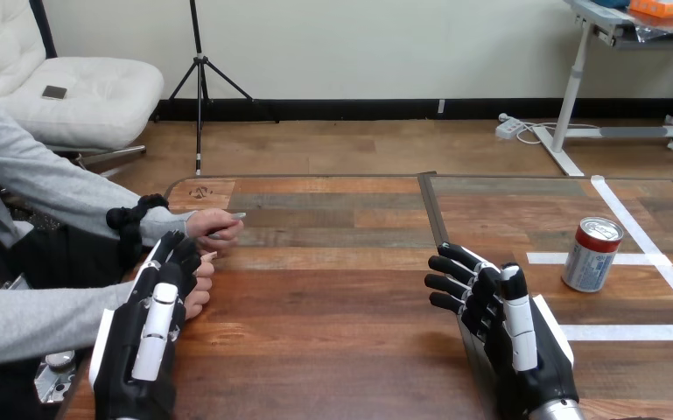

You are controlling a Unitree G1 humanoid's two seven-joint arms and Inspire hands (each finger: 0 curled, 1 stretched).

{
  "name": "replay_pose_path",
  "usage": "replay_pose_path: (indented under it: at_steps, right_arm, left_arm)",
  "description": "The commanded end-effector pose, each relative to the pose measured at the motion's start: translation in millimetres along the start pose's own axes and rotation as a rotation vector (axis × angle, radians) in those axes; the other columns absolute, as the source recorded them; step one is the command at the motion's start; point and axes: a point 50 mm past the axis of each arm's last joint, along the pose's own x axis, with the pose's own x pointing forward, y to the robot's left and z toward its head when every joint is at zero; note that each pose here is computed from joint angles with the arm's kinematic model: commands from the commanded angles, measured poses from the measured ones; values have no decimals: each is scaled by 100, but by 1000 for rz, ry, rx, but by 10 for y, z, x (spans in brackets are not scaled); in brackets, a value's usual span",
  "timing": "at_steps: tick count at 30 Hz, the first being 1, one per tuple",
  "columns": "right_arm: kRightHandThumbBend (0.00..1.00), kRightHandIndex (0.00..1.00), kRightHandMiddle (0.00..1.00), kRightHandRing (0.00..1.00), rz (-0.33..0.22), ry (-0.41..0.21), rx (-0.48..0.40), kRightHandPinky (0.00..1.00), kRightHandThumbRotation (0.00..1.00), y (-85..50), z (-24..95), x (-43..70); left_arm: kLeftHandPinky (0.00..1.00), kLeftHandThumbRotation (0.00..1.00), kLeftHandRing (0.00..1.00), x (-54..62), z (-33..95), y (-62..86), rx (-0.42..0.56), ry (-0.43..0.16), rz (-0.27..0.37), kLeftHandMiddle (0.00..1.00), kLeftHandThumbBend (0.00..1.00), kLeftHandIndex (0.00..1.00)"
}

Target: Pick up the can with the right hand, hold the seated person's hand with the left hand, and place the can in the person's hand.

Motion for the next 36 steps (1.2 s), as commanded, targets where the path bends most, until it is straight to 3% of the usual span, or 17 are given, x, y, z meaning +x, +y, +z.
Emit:
replay_pose_path:
  at_steps: [1,14,18,23,29,36]
  right_arm:
    - [88,82,83,81,28,-92,-8,80,100,36,179,185]
    - [87,82,82,81,28,-86,-14,80,100,32,176,179]
    - [85,83,83,83,53,-79,-21,81,99,25,187,172]
    - [83,84,84,83,53,-89,-25,82,95,27,205,190]
    - [86,83,84,82,46,-136,-37,80,87,31,288,273]
    - [96,81,81,79,26,-189,-94,75,81,-35,498,442]
  left_arm:
    - [95,79,93,197,150,-19,10,-79,-35,92,53,92]
    - [92,79,91,192,151,-17,24,-73,-39,91,52,91]
    - [91,79,91,188,150,-15,28,-72,-43,92,52,91]
    - [90,79,91,188,151,-15,29,-72,-45,91,53,91]
    - [90,80,91,196,148,-11,28,-68,-53,91,54,91]
    - [89,79,91,201,147,-28,27,-64,-51,91,54,91]
